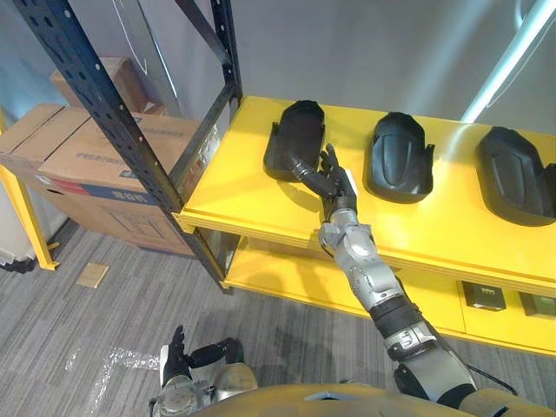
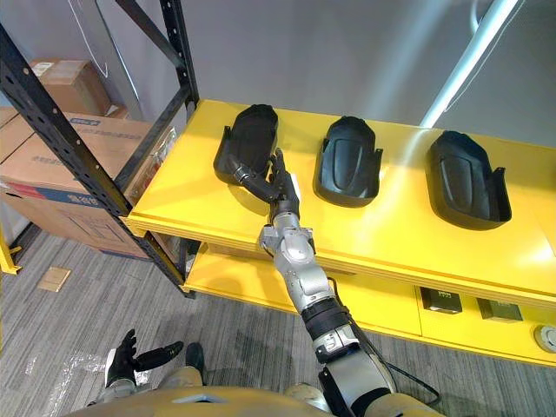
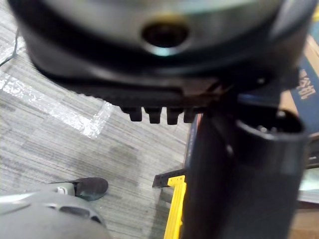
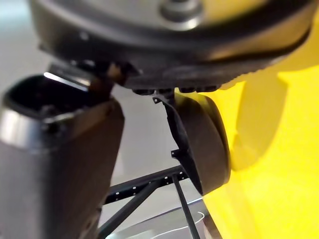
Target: Walk over and take three plastic housings, then place them on the shelf
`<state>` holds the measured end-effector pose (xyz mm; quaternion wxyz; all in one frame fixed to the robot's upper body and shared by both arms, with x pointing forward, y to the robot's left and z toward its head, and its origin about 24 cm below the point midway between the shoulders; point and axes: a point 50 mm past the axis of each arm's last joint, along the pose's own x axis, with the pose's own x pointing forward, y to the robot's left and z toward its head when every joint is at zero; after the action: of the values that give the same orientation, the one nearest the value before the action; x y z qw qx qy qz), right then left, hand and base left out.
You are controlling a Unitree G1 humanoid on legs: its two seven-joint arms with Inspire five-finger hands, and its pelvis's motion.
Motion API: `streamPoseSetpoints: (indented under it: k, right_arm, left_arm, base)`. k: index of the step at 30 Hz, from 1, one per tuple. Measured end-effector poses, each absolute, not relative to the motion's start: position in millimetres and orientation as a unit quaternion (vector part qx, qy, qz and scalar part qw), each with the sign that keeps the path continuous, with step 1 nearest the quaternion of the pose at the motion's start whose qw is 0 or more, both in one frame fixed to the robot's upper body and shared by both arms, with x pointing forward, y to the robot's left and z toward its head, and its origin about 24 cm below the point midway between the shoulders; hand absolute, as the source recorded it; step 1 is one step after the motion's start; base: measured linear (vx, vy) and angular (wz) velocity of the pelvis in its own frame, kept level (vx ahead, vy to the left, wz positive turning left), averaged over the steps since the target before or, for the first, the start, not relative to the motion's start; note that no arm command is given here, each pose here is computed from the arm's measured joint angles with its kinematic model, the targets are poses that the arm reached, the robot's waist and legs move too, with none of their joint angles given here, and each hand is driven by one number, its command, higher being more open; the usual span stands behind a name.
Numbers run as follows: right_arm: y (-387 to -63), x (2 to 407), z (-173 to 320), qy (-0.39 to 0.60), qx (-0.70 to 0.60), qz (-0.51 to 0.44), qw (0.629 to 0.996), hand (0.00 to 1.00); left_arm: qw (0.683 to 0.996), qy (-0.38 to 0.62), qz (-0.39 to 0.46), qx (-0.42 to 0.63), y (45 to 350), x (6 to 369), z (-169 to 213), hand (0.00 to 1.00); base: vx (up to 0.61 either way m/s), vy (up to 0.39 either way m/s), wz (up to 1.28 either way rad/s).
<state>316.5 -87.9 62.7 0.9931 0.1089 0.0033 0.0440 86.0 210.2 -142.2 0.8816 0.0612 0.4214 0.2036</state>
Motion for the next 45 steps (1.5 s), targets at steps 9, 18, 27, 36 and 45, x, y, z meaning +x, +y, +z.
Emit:
streamPoseSetpoints:
  k: [9, 18, 27, 36, 45]
  right_arm:
    - [-87, 320, 63, 0.007, 0.109, 0.048, 0.993, 1.0]
    - [-89, 322, 65, -0.003, 0.076, 0.035, 0.996, 1.0]
    - [-137, 291, 163, -0.245, 0.037, -0.06, 0.967, 1.0]
    - [-278, 200, 91, -0.145, -0.168, -0.399, 0.89, 1.0]
    - [-272, 48, -92, 0.308, -0.136, -0.515, 0.788, 1.0]
  left_arm:
    - [0.882, 0.421, 0.204, 0.061, 210, 86, -142, 1.0]
    - [0.883, 0.42, 0.202, 0.061, 211, 87, -142, 1.0]
    - [0.888, 0.407, 0.204, 0.068, 216, 97, -139, 1.0]
    - [0.851, 0.422, 0.307, 0.062, 226, 83, -142, 1.0]
    - [0.82, 0.444, 0.36, -0.023, 225, 52, -149, 1.0]
  base:
    - [0.0, 0.0, 0.0]
    - [0.0, 0.0, 0.0]
    - [0.03, -0.01, -0.21]
    - [-0.06, -0.004, -0.37]
    - [0.05, 0.004, -0.2]
